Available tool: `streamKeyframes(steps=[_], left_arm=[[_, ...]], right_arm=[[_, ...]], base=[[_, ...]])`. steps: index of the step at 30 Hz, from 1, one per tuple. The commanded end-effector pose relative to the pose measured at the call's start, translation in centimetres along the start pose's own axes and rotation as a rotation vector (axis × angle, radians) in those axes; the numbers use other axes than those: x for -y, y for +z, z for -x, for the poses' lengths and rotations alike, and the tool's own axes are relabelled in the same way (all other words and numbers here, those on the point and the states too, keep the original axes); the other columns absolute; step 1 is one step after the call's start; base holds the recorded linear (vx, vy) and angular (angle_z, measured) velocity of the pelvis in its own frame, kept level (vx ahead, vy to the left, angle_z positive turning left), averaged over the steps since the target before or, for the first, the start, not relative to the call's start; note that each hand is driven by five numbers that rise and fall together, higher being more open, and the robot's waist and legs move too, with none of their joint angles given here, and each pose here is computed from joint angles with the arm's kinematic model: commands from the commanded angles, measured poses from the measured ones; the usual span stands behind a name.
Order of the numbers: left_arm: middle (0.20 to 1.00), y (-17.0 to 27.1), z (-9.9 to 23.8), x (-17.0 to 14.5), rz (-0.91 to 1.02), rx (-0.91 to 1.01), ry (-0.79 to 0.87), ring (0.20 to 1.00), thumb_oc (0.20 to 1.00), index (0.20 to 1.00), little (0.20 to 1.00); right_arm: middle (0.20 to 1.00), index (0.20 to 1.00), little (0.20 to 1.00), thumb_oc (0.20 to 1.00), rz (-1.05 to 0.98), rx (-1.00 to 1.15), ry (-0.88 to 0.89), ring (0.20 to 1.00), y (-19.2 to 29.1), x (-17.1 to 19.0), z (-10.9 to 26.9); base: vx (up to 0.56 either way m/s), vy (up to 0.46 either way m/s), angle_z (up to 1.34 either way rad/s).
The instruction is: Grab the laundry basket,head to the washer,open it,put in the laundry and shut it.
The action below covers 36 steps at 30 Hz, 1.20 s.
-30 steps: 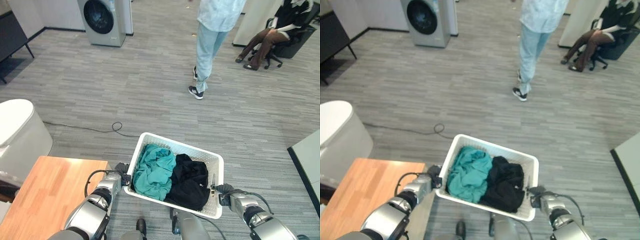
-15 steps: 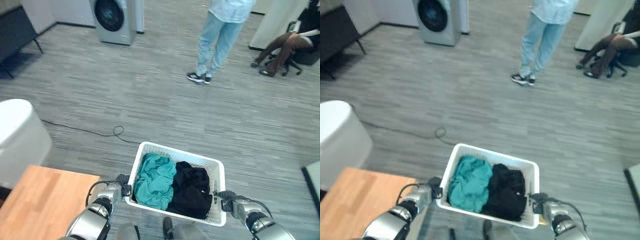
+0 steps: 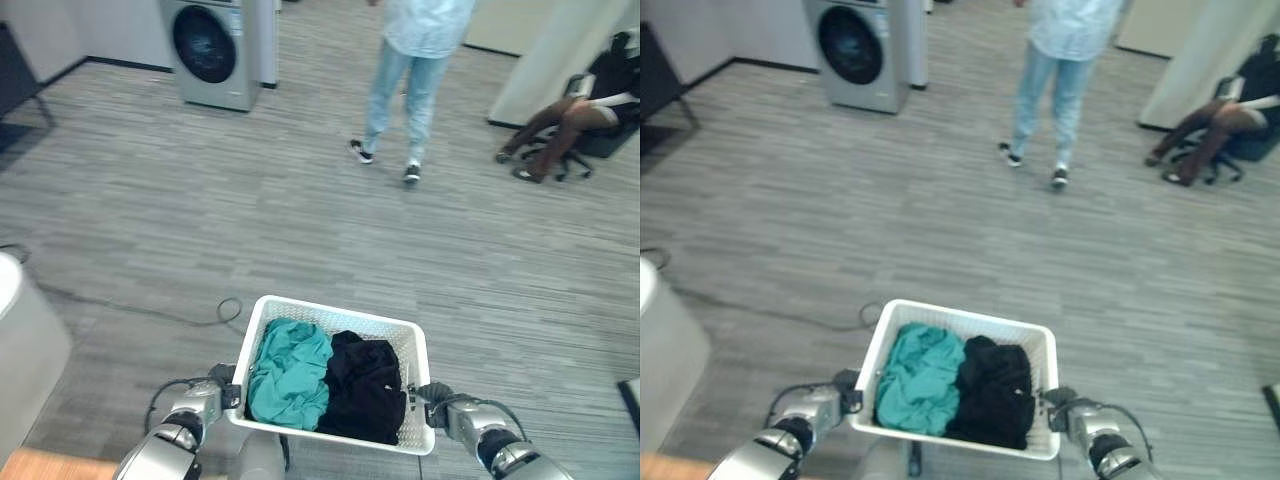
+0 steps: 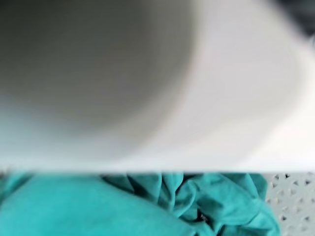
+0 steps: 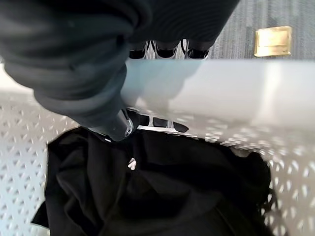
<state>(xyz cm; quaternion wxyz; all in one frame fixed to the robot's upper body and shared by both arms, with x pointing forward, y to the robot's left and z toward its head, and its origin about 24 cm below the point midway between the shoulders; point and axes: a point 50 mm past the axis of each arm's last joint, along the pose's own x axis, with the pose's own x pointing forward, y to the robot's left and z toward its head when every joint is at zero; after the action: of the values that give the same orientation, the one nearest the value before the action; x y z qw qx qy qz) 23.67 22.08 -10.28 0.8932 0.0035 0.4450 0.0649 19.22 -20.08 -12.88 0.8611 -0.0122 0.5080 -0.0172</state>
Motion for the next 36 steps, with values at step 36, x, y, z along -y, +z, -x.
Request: streamKeyframes(steps=[36], left_arm=[[0.2,2.5,0.1,6.9,-0.074,0.11,-0.206,0.2,0.2,0.2,0.2]], right_arm=[[0.2,0.2,0.2,0.2,-0.066,0.186,0.117,0.2,5.0,-0.1,0.3]], base=[[0.52,-0.018,0.17]])
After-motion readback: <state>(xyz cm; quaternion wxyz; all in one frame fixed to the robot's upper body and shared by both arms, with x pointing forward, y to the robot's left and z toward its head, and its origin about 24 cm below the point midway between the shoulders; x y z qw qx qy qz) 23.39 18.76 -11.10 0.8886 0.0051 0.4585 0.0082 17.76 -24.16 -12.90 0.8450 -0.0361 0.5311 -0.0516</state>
